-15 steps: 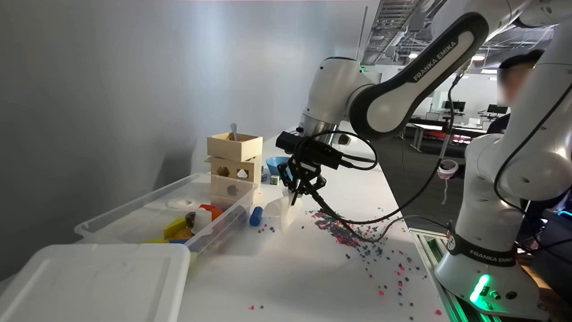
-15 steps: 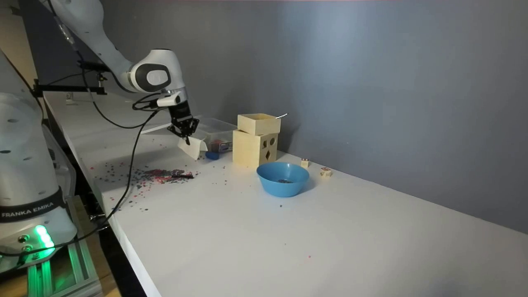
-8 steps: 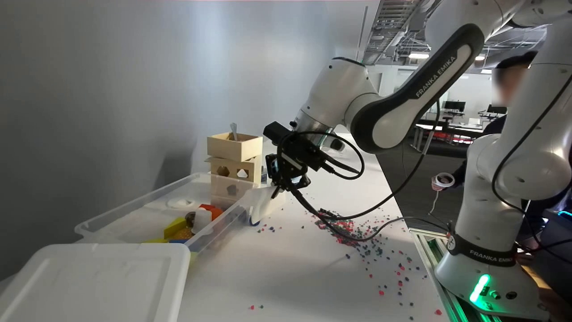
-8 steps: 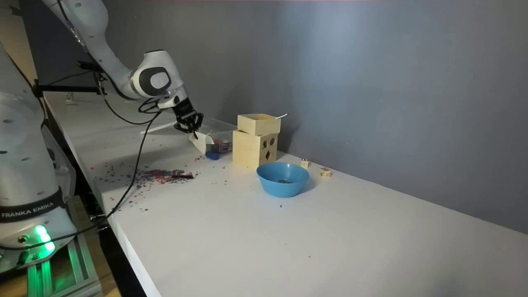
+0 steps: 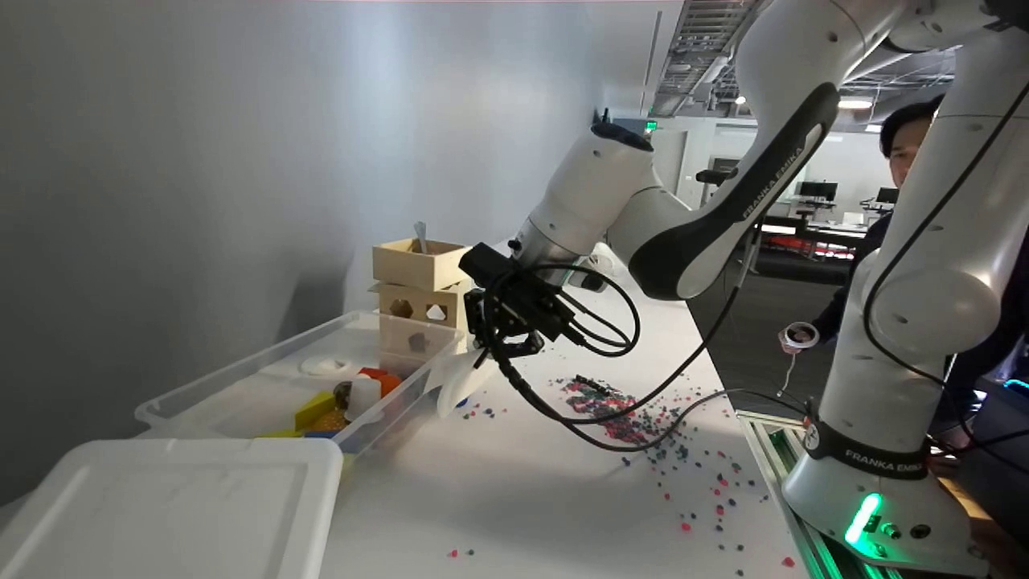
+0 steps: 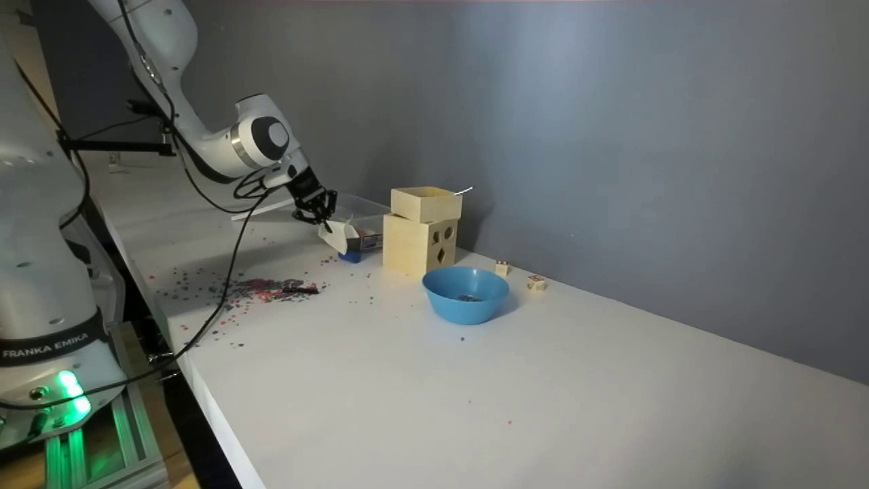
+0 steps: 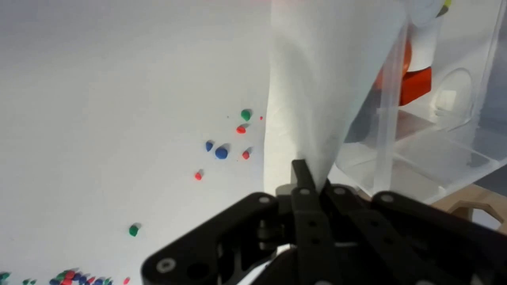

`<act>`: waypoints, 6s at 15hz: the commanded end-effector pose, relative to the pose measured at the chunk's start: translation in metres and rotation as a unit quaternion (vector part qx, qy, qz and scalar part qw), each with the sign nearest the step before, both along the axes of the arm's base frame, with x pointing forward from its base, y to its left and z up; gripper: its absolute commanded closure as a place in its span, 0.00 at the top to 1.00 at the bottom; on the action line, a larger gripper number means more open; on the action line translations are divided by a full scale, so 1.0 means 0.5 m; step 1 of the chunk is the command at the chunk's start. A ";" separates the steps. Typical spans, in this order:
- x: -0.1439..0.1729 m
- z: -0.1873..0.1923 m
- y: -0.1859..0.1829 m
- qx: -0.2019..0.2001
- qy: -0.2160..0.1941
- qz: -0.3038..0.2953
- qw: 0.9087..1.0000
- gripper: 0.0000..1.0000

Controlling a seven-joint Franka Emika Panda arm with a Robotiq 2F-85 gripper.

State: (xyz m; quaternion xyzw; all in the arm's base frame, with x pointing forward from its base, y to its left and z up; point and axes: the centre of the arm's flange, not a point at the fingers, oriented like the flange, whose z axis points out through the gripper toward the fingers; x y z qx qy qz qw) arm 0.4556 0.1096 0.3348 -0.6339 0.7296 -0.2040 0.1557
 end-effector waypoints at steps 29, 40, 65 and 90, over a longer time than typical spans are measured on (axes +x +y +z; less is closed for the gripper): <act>-0.206 -0.125 -0.095 -0.062 0.252 0.126 0.957 0.00; -0.133 0.011 -0.205 0.012 0.129 -0.021 0.991 0.00; -0.148 0.035 -0.484 -0.020 0.172 -0.331 0.928 0.00; -0.181 0.203 -0.447 0.042 0.088 -0.298 0.949 0.89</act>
